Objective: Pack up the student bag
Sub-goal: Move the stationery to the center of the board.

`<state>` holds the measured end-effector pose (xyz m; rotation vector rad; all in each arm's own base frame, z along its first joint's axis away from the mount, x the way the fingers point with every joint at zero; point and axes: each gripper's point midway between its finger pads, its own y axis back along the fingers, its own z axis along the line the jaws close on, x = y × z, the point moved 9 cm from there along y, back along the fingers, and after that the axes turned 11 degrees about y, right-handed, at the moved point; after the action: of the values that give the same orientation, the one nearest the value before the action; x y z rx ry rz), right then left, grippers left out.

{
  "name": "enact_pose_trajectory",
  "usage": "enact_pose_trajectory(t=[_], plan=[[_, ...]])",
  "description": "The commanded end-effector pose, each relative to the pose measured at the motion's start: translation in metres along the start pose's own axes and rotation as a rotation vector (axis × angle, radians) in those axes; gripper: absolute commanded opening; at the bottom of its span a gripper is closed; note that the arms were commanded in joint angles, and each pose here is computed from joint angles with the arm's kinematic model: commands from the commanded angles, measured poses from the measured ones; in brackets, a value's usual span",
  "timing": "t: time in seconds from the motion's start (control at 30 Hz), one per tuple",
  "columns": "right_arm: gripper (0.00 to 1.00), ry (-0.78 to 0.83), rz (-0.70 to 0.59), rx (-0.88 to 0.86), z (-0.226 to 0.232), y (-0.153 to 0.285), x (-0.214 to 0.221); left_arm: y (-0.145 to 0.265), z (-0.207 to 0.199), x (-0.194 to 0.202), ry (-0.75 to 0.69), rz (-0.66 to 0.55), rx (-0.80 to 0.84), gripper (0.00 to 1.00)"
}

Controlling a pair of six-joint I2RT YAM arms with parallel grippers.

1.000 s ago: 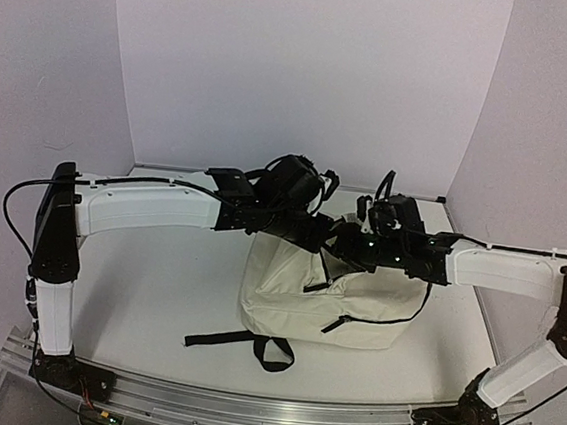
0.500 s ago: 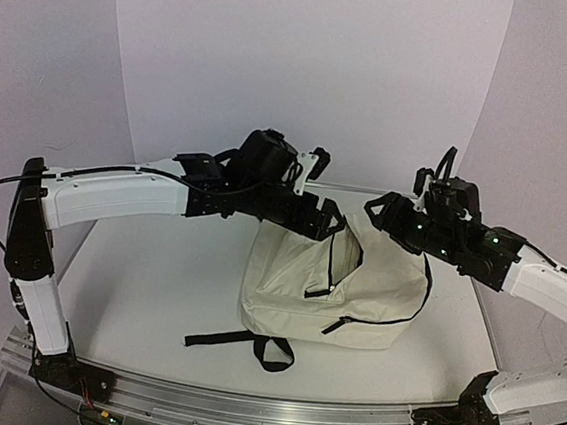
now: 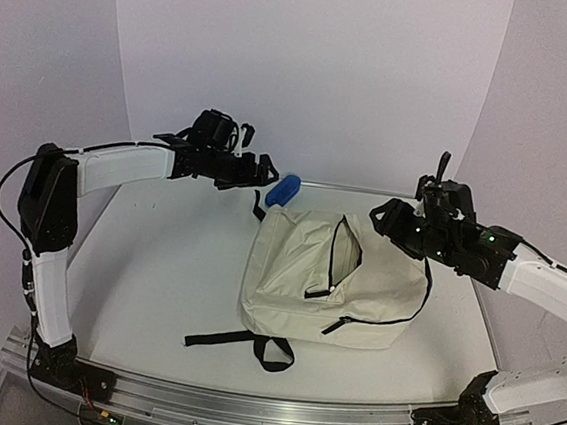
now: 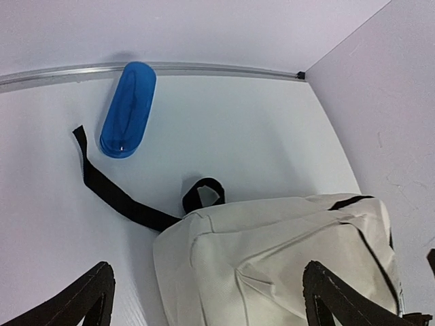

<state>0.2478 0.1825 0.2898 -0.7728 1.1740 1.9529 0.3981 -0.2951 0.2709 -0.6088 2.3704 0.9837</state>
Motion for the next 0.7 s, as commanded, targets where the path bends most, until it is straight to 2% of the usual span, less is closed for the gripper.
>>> enact_pose_trajectory(t=[0.0, 0.2, 0.43, 0.67], plan=[[0.62, -0.065, -0.014, 0.020, 0.003, -0.001, -0.009, -0.041, 0.013, -0.015, -0.037, -0.004, 0.061, 0.97], [0.60, -0.126, 0.015, 0.026, 0.003, -0.004, -0.005, -0.101, 0.042, -0.010, -0.098, 0.042, 0.009, 0.97], [0.60, -0.196, 0.029, 0.017, 0.001, -0.001, -0.001, -0.123, 0.060, -0.015, -0.150, -0.015, -0.001, 0.97], [0.60, -0.210, 0.058, 0.009, 0.001, -0.005, 0.003, -0.163, 0.078, -0.010, -0.223, -0.015, -0.004, 0.96]])
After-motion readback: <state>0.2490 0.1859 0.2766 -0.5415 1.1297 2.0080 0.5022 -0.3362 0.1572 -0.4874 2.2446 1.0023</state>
